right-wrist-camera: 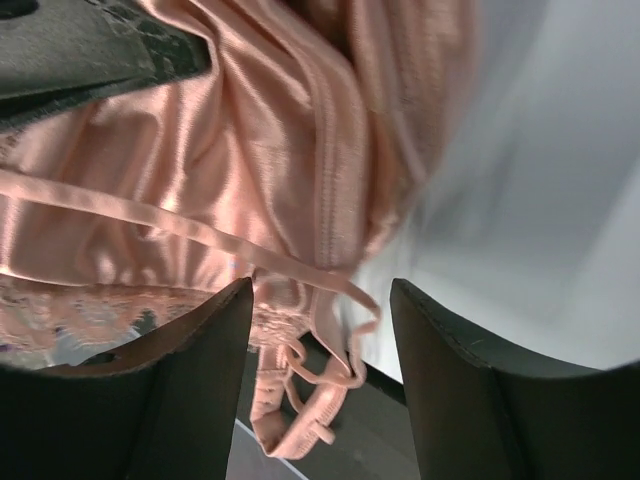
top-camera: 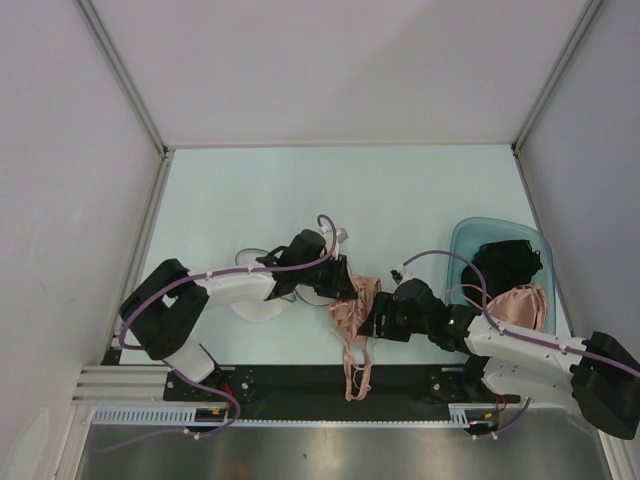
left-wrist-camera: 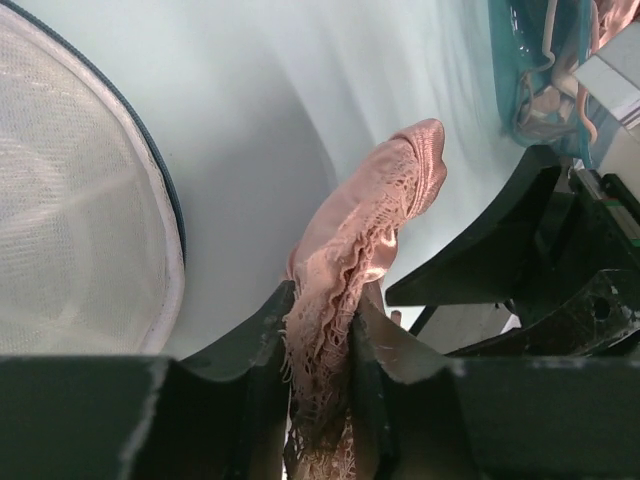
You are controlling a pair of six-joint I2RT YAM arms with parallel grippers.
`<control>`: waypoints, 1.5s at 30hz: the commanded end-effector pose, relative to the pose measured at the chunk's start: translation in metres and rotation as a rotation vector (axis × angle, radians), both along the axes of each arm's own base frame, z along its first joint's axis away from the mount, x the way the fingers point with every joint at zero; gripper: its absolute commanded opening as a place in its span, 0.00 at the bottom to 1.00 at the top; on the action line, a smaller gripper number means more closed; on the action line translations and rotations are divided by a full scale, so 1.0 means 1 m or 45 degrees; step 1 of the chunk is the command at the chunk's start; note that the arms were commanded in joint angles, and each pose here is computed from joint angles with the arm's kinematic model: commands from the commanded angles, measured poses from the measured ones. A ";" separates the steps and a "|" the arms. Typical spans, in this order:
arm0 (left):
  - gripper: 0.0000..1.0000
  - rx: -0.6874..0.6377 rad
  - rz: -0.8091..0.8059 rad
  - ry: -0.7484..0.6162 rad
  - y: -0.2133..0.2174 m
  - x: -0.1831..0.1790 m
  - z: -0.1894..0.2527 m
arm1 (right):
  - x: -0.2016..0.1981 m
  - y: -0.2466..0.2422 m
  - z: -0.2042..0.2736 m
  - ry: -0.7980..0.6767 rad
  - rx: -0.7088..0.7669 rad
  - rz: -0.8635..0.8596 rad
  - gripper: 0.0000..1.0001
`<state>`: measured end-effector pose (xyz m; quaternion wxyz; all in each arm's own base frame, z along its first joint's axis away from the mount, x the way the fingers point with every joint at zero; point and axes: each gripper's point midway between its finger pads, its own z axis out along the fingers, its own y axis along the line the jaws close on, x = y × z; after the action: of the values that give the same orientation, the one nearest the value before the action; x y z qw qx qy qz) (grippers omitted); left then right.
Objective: Place the bra in the laundry bag and zip it closed
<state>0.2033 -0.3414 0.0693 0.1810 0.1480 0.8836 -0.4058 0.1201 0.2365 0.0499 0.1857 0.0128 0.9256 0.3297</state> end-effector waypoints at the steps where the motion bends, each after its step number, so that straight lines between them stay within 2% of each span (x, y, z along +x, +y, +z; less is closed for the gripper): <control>1: 0.34 -0.063 -0.035 -0.061 -0.009 0.008 0.013 | 0.015 0.032 0.023 -0.090 0.213 -0.013 0.61; 7: 0.50 -0.045 -0.034 -0.080 -0.005 0.008 0.013 | 0.010 0.033 0.013 -0.055 0.140 -0.020 0.35; 11: 0.56 -0.035 -0.056 -0.090 -0.004 0.007 0.013 | 0.007 0.023 0.008 -0.044 0.074 -0.040 0.20; 14: 0.58 -0.024 -0.054 -0.086 -0.002 0.007 0.010 | 0.011 0.016 0.010 -0.074 0.032 -0.049 0.00; 19: 0.64 -0.003 -0.074 -0.084 0.000 0.004 0.005 | 0.026 0.005 0.024 -0.162 -0.114 -0.036 0.00; 24: 0.64 0.010 -0.107 -0.051 -0.003 0.002 -0.003 | 0.041 -0.008 0.021 -0.196 -0.234 -0.023 0.00; 26: 0.64 0.024 -0.105 -0.036 -0.003 0.003 -0.009 | 0.045 -0.012 0.014 -0.173 -0.228 -0.034 0.00; 29: 0.59 0.060 -0.084 -0.032 -0.002 0.008 -0.017 | 0.052 -0.018 0.013 -0.184 -0.227 -0.046 0.00; 32: 0.35 0.074 -0.082 -0.035 -0.005 0.012 -0.019 | 0.052 -0.023 0.009 -0.188 -0.228 -0.023 0.00; 33: 0.13 0.081 -0.075 -0.033 -0.004 0.013 -0.018 | 0.054 -0.026 0.012 -0.198 -0.231 -0.027 0.04; 34: 0.03 0.092 -0.059 -0.059 -0.005 0.019 -0.014 | 0.054 -0.029 0.015 -0.210 -0.246 -0.013 0.12; 35: 0.00 0.086 -0.051 -0.091 -0.006 0.023 -0.004 | 0.053 -0.031 0.019 -0.215 -0.260 -0.003 0.29; 37: 0.00 0.143 -0.009 -0.143 0.003 0.031 0.009 | 0.049 -0.036 0.040 -0.239 -0.270 0.022 0.42; 38: 0.00 0.156 0.005 -0.171 0.006 0.033 0.017 | 0.048 -0.038 0.049 -0.265 -0.268 0.041 0.55; 40: 0.00 0.163 0.017 -0.236 0.014 0.034 0.048 | 0.041 -0.039 0.075 -0.325 -0.205 0.077 0.70; 41: 0.00 0.161 0.022 -0.263 0.017 0.034 0.060 | 0.036 -0.037 0.084 -0.360 -0.173 0.130 0.81; 44: 0.00 0.152 0.018 -0.308 0.027 0.028 0.095 | 0.024 -0.032 0.114 -0.471 -0.033 0.227 0.93; 45: 0.00 0.171 0.013 -0.301 0.032 0.023 0.098 | 0.023 -0.029 0.124 -0.511 0.015 0.234 0.93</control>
<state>0.2228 -0.3242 0.1080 0.2244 0.1862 0.8965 -0.3336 0.1583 0.2015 0.1337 0.3081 -0.0743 0.9034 0.2890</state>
